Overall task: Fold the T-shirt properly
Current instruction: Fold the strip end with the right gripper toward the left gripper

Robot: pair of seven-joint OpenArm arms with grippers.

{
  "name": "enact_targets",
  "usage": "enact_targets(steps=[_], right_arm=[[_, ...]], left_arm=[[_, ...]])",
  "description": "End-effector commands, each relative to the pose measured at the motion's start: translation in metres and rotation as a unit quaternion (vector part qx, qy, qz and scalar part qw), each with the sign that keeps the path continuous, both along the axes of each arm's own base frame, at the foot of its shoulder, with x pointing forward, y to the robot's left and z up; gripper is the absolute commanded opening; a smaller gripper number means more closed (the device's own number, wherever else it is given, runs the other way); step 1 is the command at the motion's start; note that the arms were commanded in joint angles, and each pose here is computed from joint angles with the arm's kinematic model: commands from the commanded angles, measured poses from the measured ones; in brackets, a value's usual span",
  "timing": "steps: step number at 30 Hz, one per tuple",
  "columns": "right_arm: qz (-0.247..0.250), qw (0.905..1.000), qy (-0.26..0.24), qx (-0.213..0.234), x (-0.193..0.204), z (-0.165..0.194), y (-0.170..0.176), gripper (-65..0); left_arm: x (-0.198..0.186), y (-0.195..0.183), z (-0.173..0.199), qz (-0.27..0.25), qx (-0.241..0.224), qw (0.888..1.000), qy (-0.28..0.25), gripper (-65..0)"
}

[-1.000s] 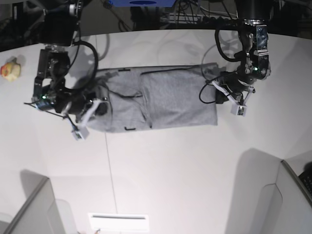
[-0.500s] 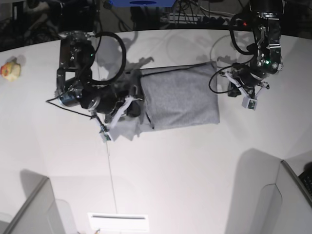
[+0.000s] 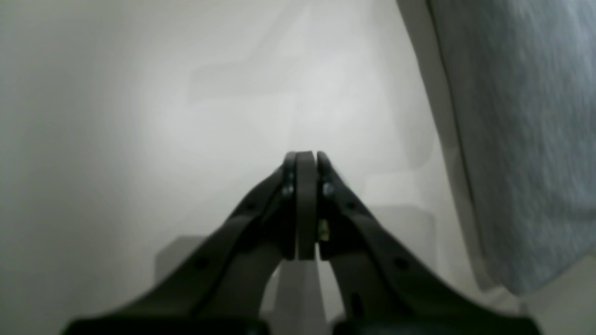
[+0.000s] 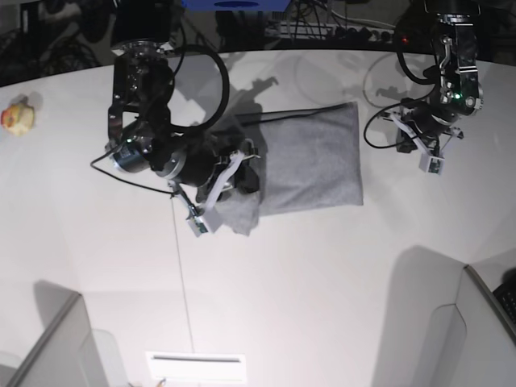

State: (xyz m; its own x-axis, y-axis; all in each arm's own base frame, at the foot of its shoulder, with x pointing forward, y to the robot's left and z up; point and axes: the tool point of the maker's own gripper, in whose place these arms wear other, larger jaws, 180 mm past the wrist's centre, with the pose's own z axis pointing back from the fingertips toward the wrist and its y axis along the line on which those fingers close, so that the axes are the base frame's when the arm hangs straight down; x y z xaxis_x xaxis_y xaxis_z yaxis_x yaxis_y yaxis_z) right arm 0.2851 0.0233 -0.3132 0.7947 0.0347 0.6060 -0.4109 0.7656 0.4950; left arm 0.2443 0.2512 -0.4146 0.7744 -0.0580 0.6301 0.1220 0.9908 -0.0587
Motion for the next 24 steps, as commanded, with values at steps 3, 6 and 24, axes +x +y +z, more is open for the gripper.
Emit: enact_targets(steps=[3,6,24], right_arm=[[0.016,0.9993,-0.029,0.019,0.003,0.017,0.016,-65.0],[0.016,0.9991,-0.020,0.032,0.000,0.022,0.028,-65.0],[0.030,0.9976,-0.004,0.062,-0.006,0.001,0.092,-65.0]], left_arm=[[0.001,0.016,0.012,0.012,0.010,1.000,-0.018,-65.0],[-0.009,0.028,0.010,0.026,0.016,0.999,-0.012,-65.0],[-0.030,0.070,0.047,0.068,0.061,0.995,-0.042,-65.0]])
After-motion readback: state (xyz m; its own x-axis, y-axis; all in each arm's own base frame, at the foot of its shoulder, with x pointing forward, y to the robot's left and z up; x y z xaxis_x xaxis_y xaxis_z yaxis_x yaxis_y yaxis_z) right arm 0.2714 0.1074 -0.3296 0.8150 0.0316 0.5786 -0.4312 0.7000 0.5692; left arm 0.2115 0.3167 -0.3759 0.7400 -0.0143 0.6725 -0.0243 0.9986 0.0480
